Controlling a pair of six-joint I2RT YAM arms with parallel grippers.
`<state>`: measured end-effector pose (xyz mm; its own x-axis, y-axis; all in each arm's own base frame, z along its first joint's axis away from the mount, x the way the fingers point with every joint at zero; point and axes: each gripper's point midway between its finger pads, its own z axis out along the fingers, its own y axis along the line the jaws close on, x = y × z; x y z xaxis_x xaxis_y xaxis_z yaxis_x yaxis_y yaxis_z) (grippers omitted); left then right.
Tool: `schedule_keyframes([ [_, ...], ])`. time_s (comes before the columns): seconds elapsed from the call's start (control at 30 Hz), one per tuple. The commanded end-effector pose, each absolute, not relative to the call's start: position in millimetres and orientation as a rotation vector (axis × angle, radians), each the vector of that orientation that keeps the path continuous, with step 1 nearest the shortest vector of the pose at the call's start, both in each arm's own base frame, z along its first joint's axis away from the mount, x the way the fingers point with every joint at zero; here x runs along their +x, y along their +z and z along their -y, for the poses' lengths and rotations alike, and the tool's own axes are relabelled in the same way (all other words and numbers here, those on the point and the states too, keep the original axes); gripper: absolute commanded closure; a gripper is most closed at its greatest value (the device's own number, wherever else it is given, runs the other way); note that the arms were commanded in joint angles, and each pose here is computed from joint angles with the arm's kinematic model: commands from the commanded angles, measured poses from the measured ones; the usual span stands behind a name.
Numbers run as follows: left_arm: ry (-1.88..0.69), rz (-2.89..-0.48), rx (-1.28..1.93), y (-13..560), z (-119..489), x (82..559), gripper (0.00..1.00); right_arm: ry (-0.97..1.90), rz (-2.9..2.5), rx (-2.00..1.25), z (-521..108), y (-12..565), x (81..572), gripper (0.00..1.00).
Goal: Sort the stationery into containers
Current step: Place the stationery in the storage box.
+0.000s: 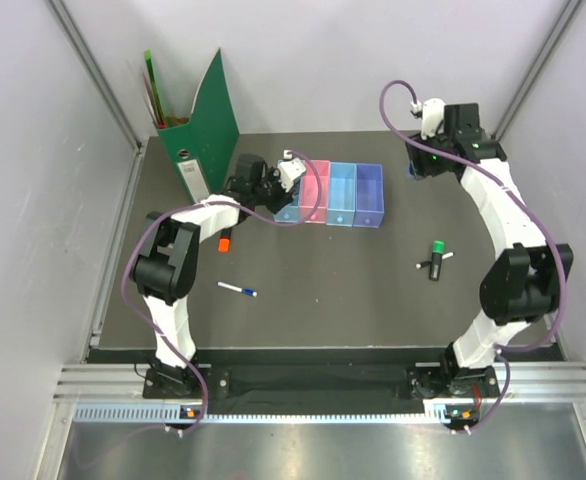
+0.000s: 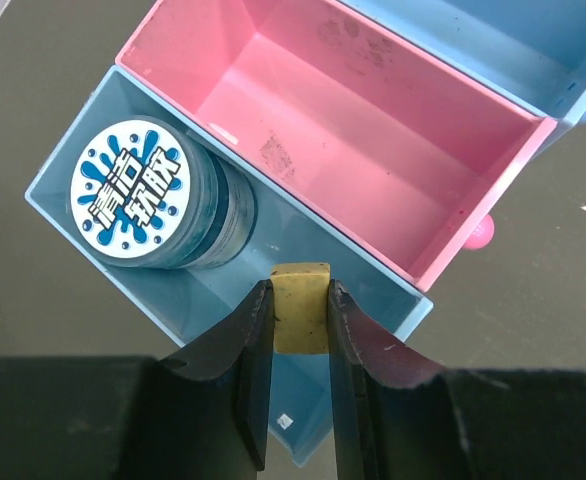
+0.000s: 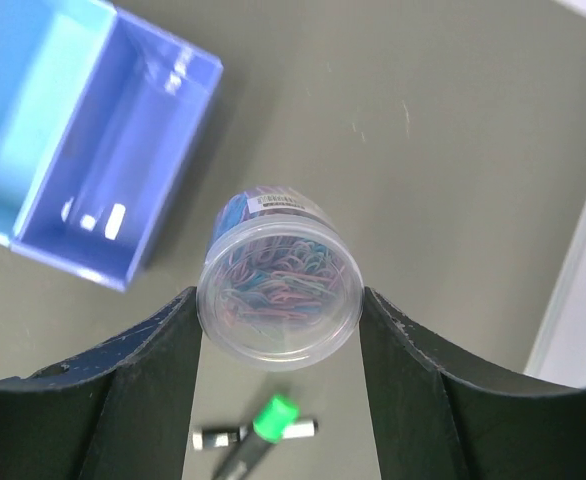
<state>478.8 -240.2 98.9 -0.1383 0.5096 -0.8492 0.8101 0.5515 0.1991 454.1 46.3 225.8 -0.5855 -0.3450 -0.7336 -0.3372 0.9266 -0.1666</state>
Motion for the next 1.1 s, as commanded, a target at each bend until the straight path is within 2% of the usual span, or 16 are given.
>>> schedule_keyframes([
  [0.0, -0.382, -1.765, 1.102, 106.5, 246.5, 484.4, 0.70, 0.031, -2.112, -0.510, -75.3, 256.5, 489.6, 0.59],
  [0.07, -0.378, -1.770, 1.100, 105.0, 245.5, 485.6, 0.68, 0.041, -2.105, -0.532, -84.9, 252.9, 502.7, 0.59],
  [0.2, -0.379, -1.771, 1.091, 107.0, 246.6, 487.5, 0.49, 0.071, -2.101, -0.584, -110.9, 240.8, 520.3, 0.59],
  [0.23, -0.377, -1.771, 1.085, 108.3, 246.0, 488.7, 0.41, 0.077, -2.112, -0.590, -114.7, 231.7, 525.2, 0.59],
  [0.33, -0.378, -1.768, 1.079, 112.9, 247.1, 489.4, 0.34, 0.095, -2.107, -0.621, -132.2, 223.0, 533.7, 0.59],
  [0.7, -0.403, -1.768, 1.053, 125.3, 250.2, 488.5, 0.30, 0.157, -2.125, -0.708, -182.7, 189.1, 538.9, 0.59],
  [1.07, -0.392, -1.728, 1.000, 169.2, 243.1, 477.7, 0.29, 0.142, -2.161, -0.708, -182.8, 169.2, 540.7, 0.59],
])
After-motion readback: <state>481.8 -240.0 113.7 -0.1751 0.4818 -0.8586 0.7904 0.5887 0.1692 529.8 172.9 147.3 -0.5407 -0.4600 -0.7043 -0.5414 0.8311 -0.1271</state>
